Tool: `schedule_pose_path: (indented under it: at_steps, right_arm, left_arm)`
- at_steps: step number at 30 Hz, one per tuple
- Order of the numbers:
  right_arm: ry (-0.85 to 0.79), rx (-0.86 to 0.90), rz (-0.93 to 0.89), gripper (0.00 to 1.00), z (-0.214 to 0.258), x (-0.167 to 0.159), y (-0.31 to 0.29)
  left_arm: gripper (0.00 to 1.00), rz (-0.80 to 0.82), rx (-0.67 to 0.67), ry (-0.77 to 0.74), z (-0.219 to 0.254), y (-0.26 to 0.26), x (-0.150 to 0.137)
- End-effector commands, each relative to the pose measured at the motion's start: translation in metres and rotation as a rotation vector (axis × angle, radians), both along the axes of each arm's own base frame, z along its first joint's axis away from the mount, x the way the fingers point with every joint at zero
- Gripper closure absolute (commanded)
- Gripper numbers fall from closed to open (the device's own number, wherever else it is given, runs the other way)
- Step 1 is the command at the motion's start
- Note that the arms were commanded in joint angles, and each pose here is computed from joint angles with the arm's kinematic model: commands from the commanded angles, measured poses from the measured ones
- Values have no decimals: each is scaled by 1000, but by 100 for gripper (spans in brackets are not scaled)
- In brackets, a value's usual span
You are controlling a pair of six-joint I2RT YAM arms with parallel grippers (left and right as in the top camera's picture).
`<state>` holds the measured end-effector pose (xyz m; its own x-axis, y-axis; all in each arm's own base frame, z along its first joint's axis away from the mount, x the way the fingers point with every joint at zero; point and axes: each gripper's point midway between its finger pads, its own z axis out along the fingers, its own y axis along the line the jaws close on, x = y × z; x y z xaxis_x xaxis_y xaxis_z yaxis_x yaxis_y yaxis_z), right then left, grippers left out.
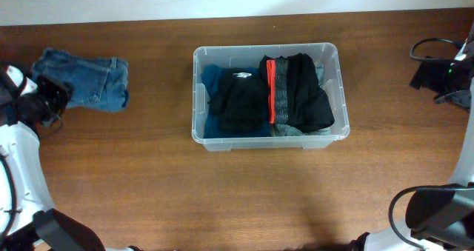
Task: Pack container
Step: 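Grasp the blue jeans with the left gripper and lift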
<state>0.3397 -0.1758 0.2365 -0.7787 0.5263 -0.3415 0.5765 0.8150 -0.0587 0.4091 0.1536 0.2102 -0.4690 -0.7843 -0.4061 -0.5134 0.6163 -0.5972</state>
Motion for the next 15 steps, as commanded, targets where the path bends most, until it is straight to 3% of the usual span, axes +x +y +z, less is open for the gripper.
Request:
schedule_pose_path:
  at_steps: [1, 9, 15]
  right_arm:
    - [6, -6, -19, 2, -1, -1, -3]
    - [6, -6, -19, 2, -1, -1, -3]
    - [6, -6, -19, 2, -1, -1, -3]
  left_arm:
    - [99, -23, 47, -189, 79, -5, 9]
    - [99, -157, 81, -436, 138, -19, 32]
    - [99, -146, 46, -534, 163, -20, 39]
